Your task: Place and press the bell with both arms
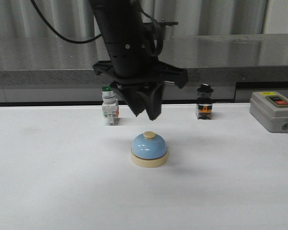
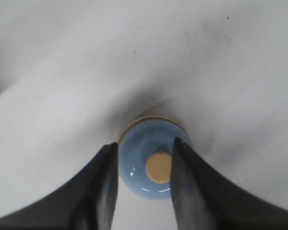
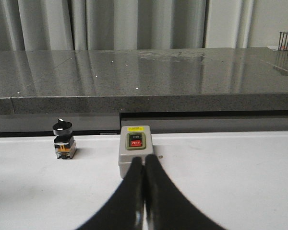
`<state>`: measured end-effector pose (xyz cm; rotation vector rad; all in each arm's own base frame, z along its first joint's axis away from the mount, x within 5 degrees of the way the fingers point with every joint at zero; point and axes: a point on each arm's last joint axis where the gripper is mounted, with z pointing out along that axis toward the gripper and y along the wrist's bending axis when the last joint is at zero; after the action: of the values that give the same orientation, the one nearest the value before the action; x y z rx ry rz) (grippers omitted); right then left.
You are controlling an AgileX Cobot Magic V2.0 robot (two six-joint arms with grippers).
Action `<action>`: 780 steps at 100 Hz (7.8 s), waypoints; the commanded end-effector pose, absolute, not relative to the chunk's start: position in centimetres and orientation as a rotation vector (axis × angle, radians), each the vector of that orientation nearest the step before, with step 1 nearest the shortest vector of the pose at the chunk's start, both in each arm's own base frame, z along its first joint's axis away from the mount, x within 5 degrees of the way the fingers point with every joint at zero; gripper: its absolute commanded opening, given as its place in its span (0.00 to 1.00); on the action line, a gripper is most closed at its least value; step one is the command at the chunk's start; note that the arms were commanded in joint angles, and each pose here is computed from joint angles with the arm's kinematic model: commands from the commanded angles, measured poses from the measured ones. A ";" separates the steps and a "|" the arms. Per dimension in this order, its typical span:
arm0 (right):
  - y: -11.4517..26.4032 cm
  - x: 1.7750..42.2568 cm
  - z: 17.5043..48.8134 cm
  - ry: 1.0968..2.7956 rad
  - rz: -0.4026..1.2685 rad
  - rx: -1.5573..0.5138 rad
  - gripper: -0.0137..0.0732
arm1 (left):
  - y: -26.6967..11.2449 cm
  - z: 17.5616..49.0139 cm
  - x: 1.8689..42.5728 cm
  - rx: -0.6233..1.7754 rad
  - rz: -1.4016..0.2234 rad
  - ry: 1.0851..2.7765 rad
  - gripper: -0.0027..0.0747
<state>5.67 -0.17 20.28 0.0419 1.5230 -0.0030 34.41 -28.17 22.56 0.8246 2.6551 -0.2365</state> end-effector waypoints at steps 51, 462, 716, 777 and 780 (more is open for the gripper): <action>-0.1 5.4 21.6 1.410 -0.015 0.028 0.09 | -20.8 32.5 34.5 0.523 -0.240 2.485 0.01; -0.4 11.3 29.9 1.674 -0.050 0.009 0.09 | -0.3 20.1 5.5 -0.055 -0.145 1.481 0.01; 6.0 33.7 31.4 2.624 0.197 -0.140 0.09 | -0.3 20.1 5.5 -0.055 -0.145 1.481 0.01; -0.3 22.4 31.6 2.506 0.132 0.141 0.09 | -0.3 20.1 5.5 -0.055 -0.145 1.481 0.01; -0.2 21.8 31.6 2.493 0.133 0.142 0.09 | -0.3 20.1 5.5 -0.055 -0.145 1.481 0.01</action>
<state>23.24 -0.19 30.10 0.1301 2.6171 0.1231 5.61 -0.29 20.70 -0.0483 1.5458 -0.1321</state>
